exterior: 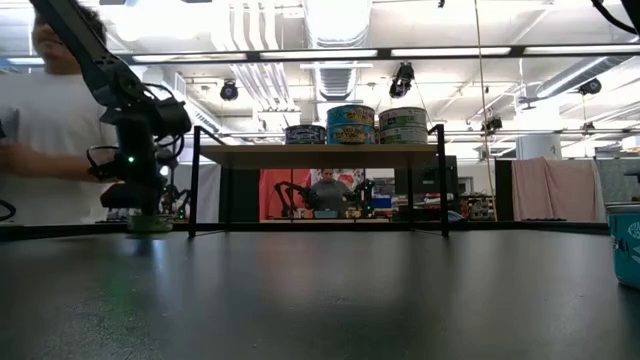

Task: Stack canned seafood by type on shelf
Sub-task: Put the green tuna can on the shelf

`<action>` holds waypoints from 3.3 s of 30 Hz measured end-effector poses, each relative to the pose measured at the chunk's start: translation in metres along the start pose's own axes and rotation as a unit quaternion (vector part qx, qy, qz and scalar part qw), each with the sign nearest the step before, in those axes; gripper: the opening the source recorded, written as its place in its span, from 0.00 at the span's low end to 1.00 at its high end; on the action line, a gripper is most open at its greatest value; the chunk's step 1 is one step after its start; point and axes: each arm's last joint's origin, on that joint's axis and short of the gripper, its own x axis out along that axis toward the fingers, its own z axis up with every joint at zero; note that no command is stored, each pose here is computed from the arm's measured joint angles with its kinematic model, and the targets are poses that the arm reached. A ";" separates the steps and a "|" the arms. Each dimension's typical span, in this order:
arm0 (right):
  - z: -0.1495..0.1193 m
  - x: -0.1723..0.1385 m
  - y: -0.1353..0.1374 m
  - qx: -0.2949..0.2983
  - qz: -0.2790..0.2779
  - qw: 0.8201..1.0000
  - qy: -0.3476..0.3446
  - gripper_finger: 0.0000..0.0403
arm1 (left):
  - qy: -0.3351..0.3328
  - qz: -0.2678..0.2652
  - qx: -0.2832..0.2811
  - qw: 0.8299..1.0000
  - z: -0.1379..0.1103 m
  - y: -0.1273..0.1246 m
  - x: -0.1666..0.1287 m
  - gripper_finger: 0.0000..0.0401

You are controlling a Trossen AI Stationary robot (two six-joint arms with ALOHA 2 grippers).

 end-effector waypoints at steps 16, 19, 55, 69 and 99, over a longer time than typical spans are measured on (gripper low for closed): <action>0.001 -0.008 0.023 0.042 0.025 0.999 -0.008 0.07 | 0.062 0.089 0.091 0.990 -0.001 0.093 -0.066 0.00; 0.002 -0.010 0.029 0.048 0.030 0.998 -0.018 0.07 | 0.056 0.088 0.202 0.974 0.008 0.113 -0.081 0.00; 0.036 -0.002 0.009 0.129 -0.024 0.975 -0.181 0.07 | 0.361 -0.168 0.695 0.598 -0.054 0.195 -0.191 0.43; 0.036 -0.006 0.021 0.174 -0.001 0.968 -0.180 0.07 | 0.200 -0.066 0.701 0.682 -0.009 0.173 -0.162 0.52; 0.009 -0.019 0.061 0.217 0.024 0.974 -0.067 0.07 | 0.422 -0.387 0.738 0.358 -0.090 0.202 -0.179 0.02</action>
